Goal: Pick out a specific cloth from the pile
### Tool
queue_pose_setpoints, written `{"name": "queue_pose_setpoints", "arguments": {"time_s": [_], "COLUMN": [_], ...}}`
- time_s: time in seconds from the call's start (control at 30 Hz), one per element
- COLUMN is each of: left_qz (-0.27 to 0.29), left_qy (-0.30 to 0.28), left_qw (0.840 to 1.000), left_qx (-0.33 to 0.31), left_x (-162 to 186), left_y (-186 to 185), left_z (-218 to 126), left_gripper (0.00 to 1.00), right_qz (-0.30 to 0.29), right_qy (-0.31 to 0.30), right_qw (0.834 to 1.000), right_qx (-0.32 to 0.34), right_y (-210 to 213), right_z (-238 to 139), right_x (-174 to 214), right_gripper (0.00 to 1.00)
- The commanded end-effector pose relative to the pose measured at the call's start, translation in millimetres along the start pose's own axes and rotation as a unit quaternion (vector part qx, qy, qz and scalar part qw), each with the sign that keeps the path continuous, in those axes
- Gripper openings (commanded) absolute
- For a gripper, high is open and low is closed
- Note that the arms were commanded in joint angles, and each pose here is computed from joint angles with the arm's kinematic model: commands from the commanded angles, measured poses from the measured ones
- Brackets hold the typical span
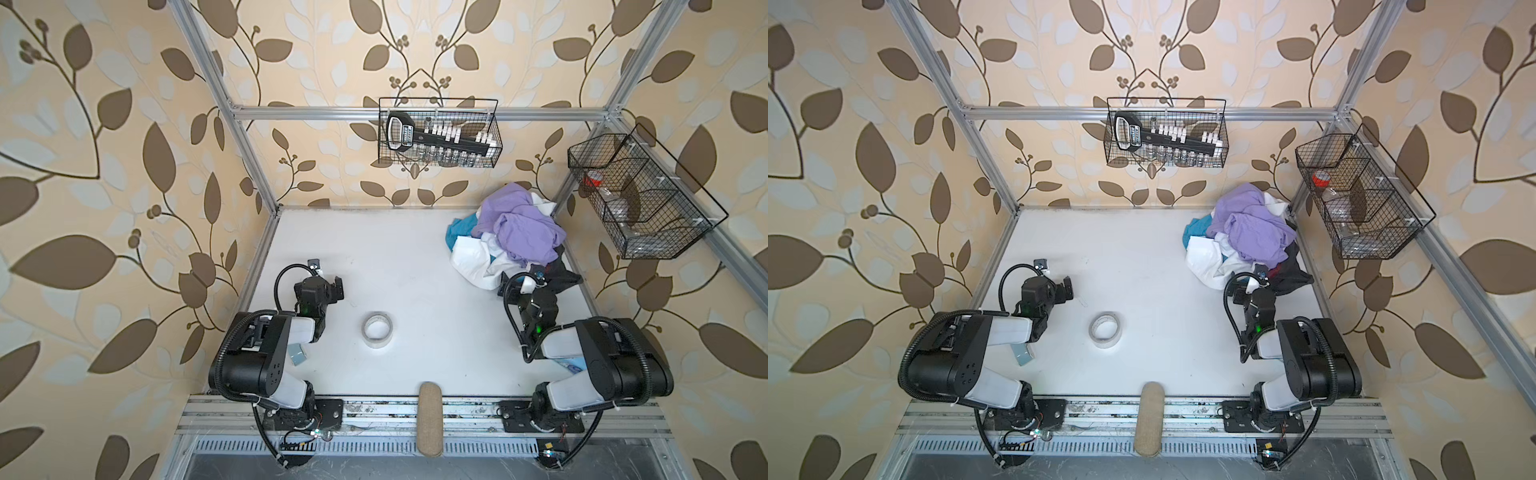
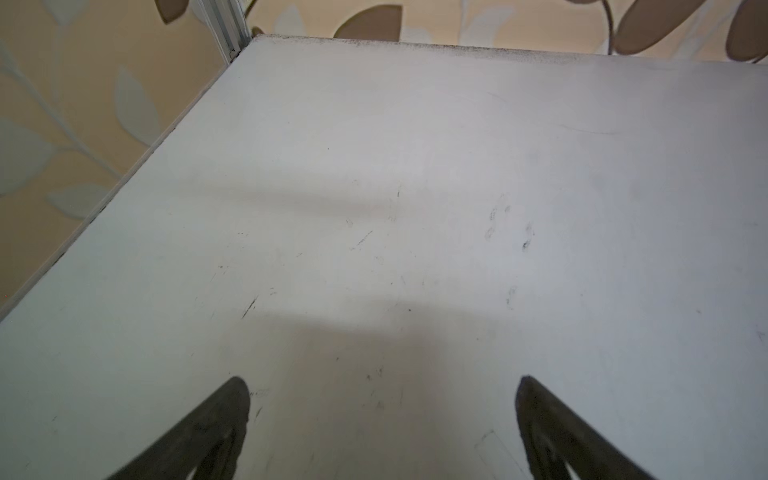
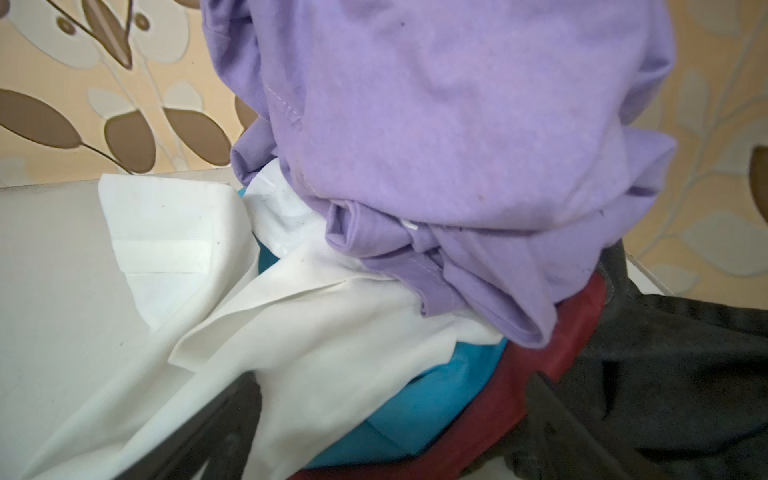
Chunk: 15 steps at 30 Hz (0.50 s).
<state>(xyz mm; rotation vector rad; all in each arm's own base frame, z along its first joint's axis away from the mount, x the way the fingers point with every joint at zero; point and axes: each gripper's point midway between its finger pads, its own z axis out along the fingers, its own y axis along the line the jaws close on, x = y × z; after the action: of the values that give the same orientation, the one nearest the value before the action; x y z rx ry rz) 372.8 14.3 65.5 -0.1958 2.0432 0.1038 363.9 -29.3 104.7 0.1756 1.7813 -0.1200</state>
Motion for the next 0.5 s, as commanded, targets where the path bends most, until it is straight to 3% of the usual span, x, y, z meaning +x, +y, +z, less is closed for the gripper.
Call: {"name": "queue_pose_setpoints", "arguments": {"time_s": [0.0, 0.47], "left_qz": [-0.001, -0.001], "left_qy": [-0.018, -0.019], "left_qw": [1.0, 1.0], "left_qx": [0.004, 0.004], "left_x": [-14.3, -14.8], "left_y": [-1.2, -1.1], "left_z": [2.8, 2.7], "left_gripper": [0.99, 0.99], "right_qz": [0.001, 0.001], "right_qy": [-0.021, -0.02], "right_qw": [1.0, 1.0], "right_qx": [-0.005, -0.007], "right_y": [1.8, 2.2], "right_z": [2.0, 2.7], "right_x": [-13.1, -13.0], "right_gripper": [0.99, 1.0]}}
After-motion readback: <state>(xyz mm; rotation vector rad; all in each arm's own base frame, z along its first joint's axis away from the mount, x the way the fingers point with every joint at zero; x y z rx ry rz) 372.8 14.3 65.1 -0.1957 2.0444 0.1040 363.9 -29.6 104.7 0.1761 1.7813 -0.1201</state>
